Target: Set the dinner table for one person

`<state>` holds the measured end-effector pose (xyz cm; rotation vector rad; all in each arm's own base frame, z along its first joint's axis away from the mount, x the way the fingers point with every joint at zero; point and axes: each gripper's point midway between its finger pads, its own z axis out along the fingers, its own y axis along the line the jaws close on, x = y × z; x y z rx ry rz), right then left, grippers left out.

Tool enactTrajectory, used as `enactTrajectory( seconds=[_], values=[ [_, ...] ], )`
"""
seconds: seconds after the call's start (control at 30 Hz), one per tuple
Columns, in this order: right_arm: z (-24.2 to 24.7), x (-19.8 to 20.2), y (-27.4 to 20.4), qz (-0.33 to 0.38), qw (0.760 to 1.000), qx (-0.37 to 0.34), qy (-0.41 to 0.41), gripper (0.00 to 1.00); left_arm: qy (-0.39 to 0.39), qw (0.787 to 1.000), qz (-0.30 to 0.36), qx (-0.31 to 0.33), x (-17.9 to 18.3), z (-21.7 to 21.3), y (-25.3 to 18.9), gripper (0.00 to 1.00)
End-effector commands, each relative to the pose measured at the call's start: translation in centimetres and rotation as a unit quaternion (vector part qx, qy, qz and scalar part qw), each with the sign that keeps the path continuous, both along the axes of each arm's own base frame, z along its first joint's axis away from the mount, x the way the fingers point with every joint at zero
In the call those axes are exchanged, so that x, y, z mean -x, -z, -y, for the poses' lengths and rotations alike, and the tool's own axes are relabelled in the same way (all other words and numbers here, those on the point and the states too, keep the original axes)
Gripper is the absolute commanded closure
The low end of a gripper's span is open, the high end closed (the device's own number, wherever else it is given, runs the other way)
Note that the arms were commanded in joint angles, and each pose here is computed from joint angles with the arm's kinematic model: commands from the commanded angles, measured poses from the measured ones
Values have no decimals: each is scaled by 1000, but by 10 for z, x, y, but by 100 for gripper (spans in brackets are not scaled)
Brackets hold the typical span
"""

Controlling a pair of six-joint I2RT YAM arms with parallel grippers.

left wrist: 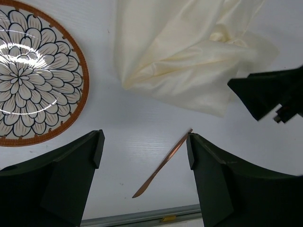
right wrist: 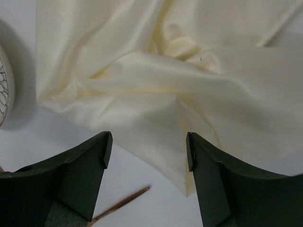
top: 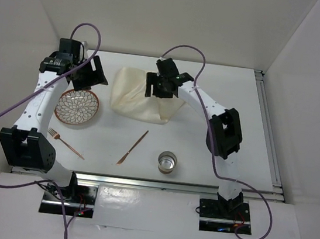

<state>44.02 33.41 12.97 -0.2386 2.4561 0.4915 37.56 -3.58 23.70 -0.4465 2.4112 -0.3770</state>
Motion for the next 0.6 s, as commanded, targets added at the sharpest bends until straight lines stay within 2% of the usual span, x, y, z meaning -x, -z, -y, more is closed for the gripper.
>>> enactTrajectory(
  seconds=[0.0,0.07,0.1,0.17,0.2,0.3,0.33,0.4,0.53,0.57],
  values=[
    [-25,-30,-27,28,998,-62,-2,26,22,999,21,27,4,13,-14,12],
    [-29,-35,-2,4,999,-50,3,35,26,999,17,24,9,12,-14,10],
    [-27,-40,0,3,999,-44,21,35,17,1000,17,20,8,7,-14,10],
    [-28,-45,4,4,999,-40,25,49,21,999,19,17,12,7,-16,10],
    [-29,-46,0,7,999,-43,25,64,21,999,19,17,12,7,-16,10],
    [-26,-42,-9,14,999,-37,36,87,12,1000,19,13,11,1,-15,10],
    [-23,-42,-20,23,998,-39,40,100,15,1000,19,16,11,3,-16,10],
    [-15,-44,-35,34,997,-41,49,100,18,1000,14,20,10,4,-13,10],
    [12,-48,-92,87,992,-48,74,100,24,999,10,42,5,12,-14,10],
    [23,-45,-118,113,989,-56,77,100,28,999,4,47,3,13,-10,10]
  ],
)
